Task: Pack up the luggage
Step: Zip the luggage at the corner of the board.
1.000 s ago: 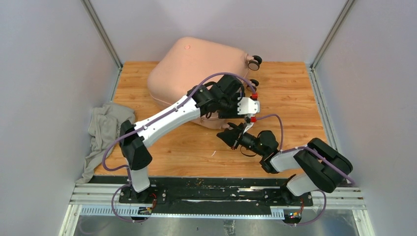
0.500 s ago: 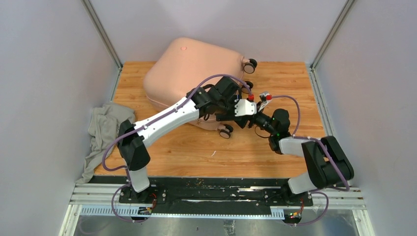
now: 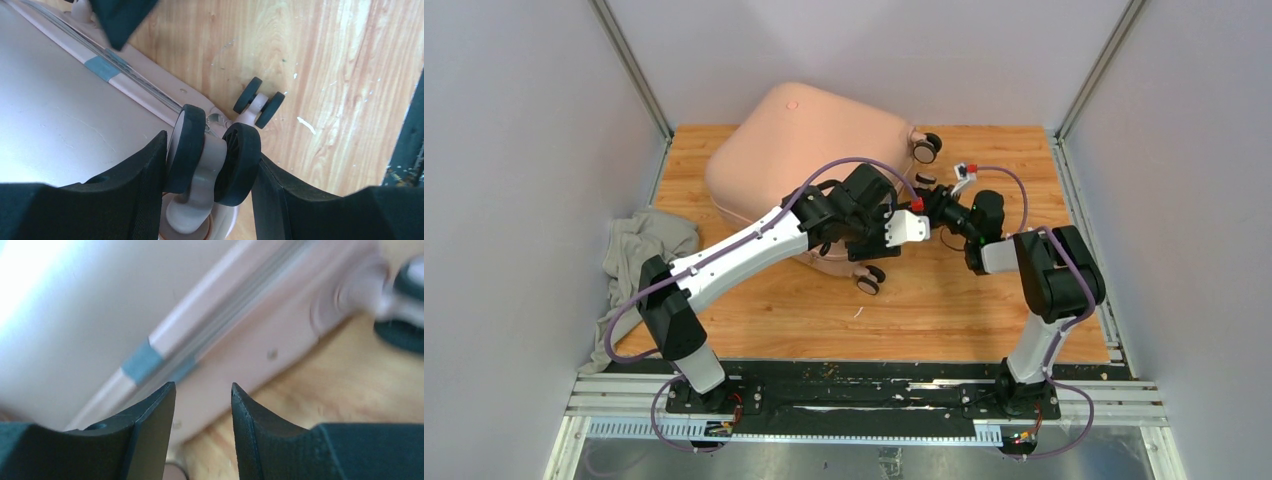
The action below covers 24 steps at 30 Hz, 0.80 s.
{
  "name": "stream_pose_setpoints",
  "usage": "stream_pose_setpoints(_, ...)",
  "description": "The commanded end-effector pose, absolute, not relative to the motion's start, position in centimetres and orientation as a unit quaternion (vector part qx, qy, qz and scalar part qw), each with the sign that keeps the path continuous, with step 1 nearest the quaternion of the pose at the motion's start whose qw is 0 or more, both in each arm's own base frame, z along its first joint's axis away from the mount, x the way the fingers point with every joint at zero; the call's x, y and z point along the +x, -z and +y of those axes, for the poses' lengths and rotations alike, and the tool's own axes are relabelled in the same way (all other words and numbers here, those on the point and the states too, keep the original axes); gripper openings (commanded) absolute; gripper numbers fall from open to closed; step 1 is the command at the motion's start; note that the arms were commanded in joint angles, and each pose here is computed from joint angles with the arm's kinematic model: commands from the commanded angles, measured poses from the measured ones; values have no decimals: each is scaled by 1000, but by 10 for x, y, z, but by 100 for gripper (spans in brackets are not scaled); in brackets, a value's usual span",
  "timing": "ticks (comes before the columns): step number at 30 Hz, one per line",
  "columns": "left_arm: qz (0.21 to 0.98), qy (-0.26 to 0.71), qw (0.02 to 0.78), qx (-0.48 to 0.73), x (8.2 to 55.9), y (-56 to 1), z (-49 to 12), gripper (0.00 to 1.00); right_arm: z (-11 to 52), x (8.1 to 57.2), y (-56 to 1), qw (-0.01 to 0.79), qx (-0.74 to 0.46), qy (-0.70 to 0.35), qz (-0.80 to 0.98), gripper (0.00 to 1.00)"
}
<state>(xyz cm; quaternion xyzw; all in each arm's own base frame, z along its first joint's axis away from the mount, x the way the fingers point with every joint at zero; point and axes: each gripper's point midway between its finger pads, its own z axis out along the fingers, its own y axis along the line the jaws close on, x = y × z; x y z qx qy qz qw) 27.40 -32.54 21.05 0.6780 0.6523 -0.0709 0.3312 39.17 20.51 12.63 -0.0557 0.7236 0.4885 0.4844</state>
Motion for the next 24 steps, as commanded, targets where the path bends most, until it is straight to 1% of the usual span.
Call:
stream_pose_setpoints(1,699,167,440,539,259,-301,-335,0,230,413,-145,475,-68,-501,720,48)
stream_pose_setpoints(4,693,178,434,547,247,-301,-343,0,256,411,-153,461,-105,-511,718,47)
stream_pose_setpoints(7,693,176,433,549,248,-300,-346,0,270,405,-153,453,-131,-515,716,47)
stream_pose_setpoints(9,688,169,435,556,251,-300,-346,0,269,400,-152,452,-139,-516,715,47)
stream_pose_setpoints(11,683,159,441,560,254,-303,-345,0,260,393,-142,454,-136,-503,723,50)
stream_pose_setpoints(12,681,154,446,560,257,-307,-344,0,253,388,-137,457,-133,-496,726,54)
stream_pose_setpoints(15,674,141,459,562,267,-319,-340,0,233,366,-128,472,-129,-487,724,75)
stream_pose_setpoints(16,675,136,460,561,271,-321,-338,0,230,357,-126,476,-137,-484,721,80)
stream_pose_setpoints(17,676,131,462,559,277,-324,-335,0,229,348,-123,479,-144,-482,720,82)
stream_pose_setpoints(21,680,116,453,566,287,-318,-328,0,241,319,-132,491,-195,-508,680,85)
stream_pose_setpoints(24,677,115,449,572,286,-314,-328,0,261,304,-147,474,-239,-563,633,79)
